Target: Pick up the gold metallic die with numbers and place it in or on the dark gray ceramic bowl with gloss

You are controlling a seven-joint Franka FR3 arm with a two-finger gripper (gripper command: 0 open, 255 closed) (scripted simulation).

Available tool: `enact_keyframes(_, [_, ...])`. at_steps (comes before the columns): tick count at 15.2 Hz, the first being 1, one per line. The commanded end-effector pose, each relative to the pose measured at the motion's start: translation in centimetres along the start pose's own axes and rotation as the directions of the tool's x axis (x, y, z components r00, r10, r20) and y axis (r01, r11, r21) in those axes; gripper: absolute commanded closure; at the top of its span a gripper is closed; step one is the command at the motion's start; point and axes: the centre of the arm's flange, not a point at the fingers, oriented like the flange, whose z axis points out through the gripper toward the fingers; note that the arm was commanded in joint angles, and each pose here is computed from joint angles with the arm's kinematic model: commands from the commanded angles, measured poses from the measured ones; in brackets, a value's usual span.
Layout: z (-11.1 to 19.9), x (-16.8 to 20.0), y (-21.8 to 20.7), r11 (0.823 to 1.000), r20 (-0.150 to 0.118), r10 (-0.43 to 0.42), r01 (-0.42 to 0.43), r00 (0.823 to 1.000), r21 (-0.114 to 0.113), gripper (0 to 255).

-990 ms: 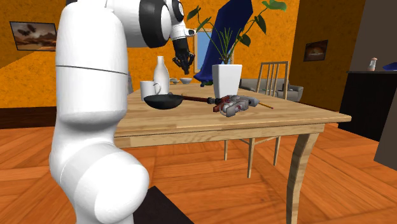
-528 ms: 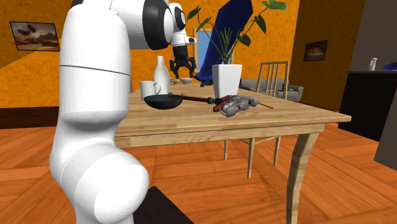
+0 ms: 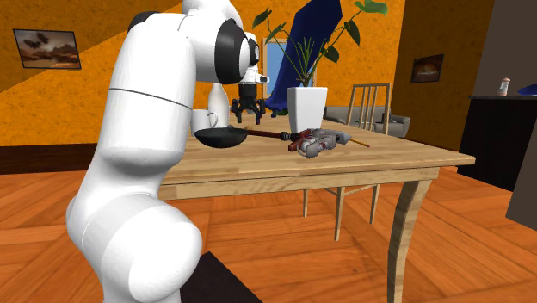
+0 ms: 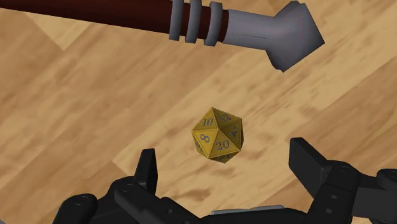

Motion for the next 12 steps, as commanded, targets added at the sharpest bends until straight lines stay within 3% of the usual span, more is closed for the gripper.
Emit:
enact_keyframes(1, [1.1, 0.0, 0.0, 1.000, 0.002, 0.001, -0.001, 1.000, 0.002, 0])
enact_keyframes(5, [3.0, 0.0, 0.0, 1.000, 0.002, 0.001, -0.001, 1.000, 0.002, 0])
enact_keyframes(12, [3.0, 0.0, 0.0, 1.000, 0.002, 0.001, -0.001, 1.000, 0.002, 0])
